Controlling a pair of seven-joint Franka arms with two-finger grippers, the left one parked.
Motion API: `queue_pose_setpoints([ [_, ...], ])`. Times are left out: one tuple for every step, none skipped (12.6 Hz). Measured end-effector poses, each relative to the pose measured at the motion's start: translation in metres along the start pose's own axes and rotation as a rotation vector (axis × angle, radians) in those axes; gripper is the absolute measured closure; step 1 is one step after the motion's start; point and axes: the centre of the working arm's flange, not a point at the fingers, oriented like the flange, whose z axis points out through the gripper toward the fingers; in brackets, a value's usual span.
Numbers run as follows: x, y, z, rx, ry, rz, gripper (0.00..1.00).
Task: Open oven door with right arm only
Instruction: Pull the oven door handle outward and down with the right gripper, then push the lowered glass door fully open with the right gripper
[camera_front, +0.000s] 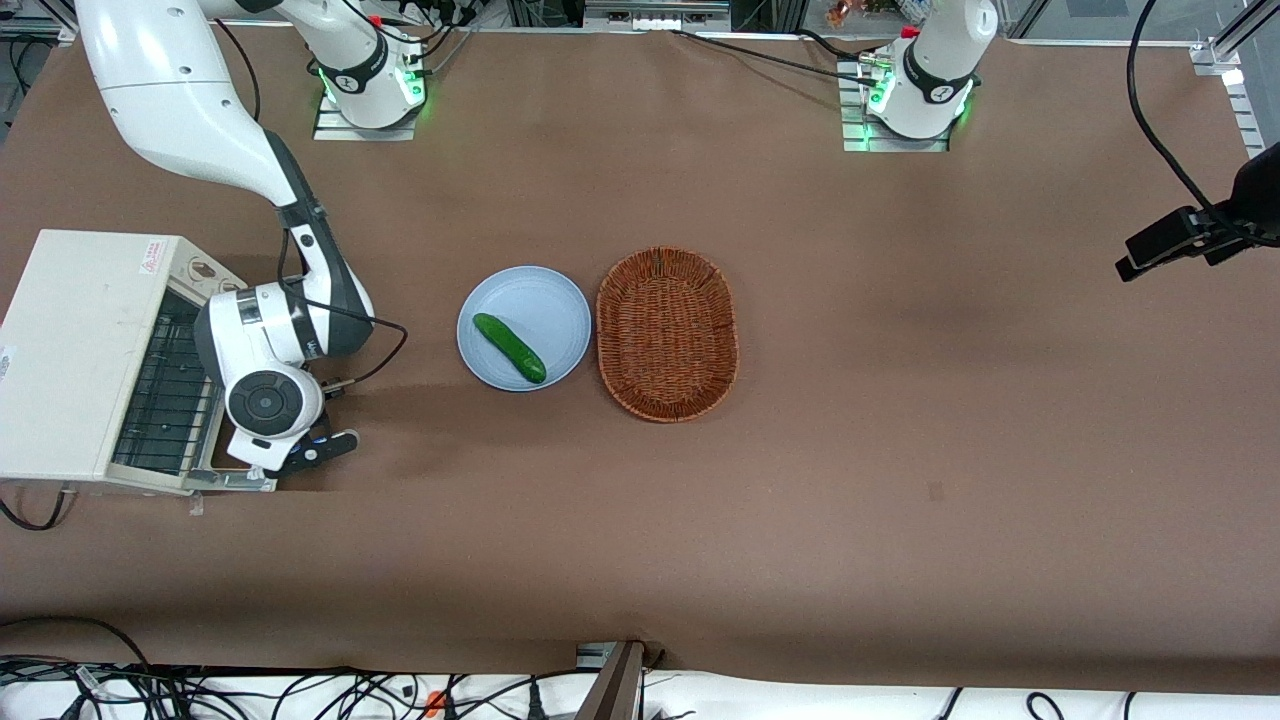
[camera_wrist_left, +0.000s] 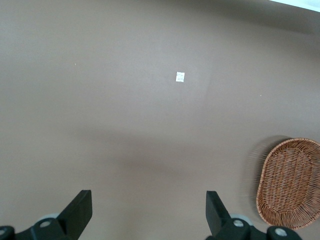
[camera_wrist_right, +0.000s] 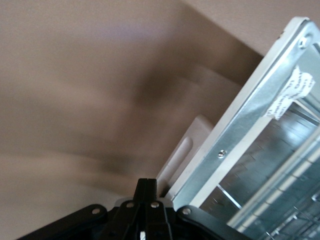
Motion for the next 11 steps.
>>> queue_pose_setpoints([
  [0.002,-0.001,0.006,0.011,0.003,0.003,0.99],
  [0.004,-0.001,0.011,0.018,0.006,0.005,0.99],
  [0.005,-0.002,0.013,0.023,0.007,0.007,0.99],
  [0.005,-0.001,0.015,0.032,0.008,0.013,0.99],
  [0.005,0.001,0.016,0.046,0.01,0.024,0.99],
  [0.004,0.003,0.017,0.062,0.012,0.036,0.99],
  [0.004,0.005,0.018,0.08,0.014,0.05,0.99],
  [0.003,0.008,0.02,0.1,0.014,0.064,0.99],
  [0.002,0.011,0.022,0.122,0.014,0.08,0.99],
  [0.002,0.012,0.025,0.14,0.013,0.092,0.99],
  [0.001,0.014,0.028,0.161,0.008,0.105,0.99],
])
